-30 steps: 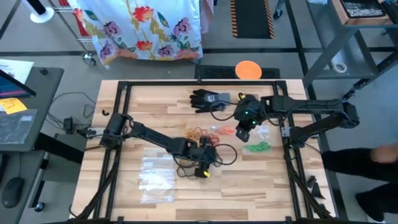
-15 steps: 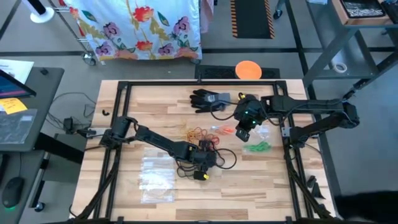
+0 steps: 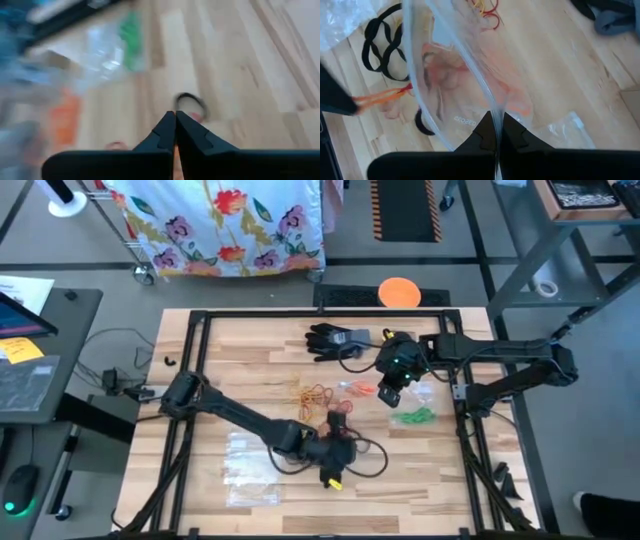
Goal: Sort rubber bands
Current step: Put the orange rubber band into the transparent zip bag
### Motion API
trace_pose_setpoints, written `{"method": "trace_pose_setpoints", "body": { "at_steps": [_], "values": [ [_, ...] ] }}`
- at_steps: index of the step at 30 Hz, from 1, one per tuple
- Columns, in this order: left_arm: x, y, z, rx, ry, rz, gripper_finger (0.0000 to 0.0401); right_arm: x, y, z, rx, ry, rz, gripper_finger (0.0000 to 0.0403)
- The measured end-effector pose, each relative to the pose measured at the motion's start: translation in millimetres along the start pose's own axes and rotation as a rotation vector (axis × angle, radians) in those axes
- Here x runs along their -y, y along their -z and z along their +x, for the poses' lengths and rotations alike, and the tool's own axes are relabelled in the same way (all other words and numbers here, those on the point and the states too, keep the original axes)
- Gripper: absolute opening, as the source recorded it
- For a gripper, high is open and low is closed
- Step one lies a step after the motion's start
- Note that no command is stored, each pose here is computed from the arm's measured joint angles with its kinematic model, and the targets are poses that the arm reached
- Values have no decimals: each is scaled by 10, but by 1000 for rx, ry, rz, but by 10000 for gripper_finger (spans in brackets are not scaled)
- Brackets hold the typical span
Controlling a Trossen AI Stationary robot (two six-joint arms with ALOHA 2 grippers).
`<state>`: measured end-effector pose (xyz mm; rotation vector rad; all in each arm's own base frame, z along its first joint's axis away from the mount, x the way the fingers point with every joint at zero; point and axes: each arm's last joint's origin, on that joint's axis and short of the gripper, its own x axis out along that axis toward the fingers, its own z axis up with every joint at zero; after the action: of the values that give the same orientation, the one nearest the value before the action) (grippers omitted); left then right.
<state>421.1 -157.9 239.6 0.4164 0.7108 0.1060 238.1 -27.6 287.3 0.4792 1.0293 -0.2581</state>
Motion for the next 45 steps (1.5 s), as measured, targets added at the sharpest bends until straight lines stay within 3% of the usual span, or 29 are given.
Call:
{"method": "trace_pose_setpoints", "body": {
  "at_steps": [5,10,13,16,21,25,28,32,36,41,45],
  "values": [
    [-67,-168,-368,65,-102,-20,1,-1,-3,0,3,-1,0,0],
    [-289,-243,-619,100,-193,-110,1,0,0,0,0,0,0,0],
    [-373,-275,-708,122,-199,-137,0,0,0,0,0,0,0,0],
    [-392,-299,-750,147,-138,-191,0,0,-1,0,0,0,0,0],
    [-464,-195,-644,56,-69,-251,0,0,0,0,0,0,0,0],
    [-449,-272,-673,116,177,-268,0,0,0,0,0,0,0,0],
    [-503,-164,-602,11,169,-327,0,0,-1,0,1,0,0,0],
    [-533,-173,-582,15,312,-315,0,0,-1,0,1,0,0,0],
    [-560,-134,-588,-9,73,-321,0,-1,-2,0,2,-1,0,0],
    [-588,-286,-581,145,196,-260,0,-1,-2,0,2,-1,0,0],
    [-701,-364,-569,227,8,-168,0,-1,-8,0,7,-3,1,0]
  ]
}}
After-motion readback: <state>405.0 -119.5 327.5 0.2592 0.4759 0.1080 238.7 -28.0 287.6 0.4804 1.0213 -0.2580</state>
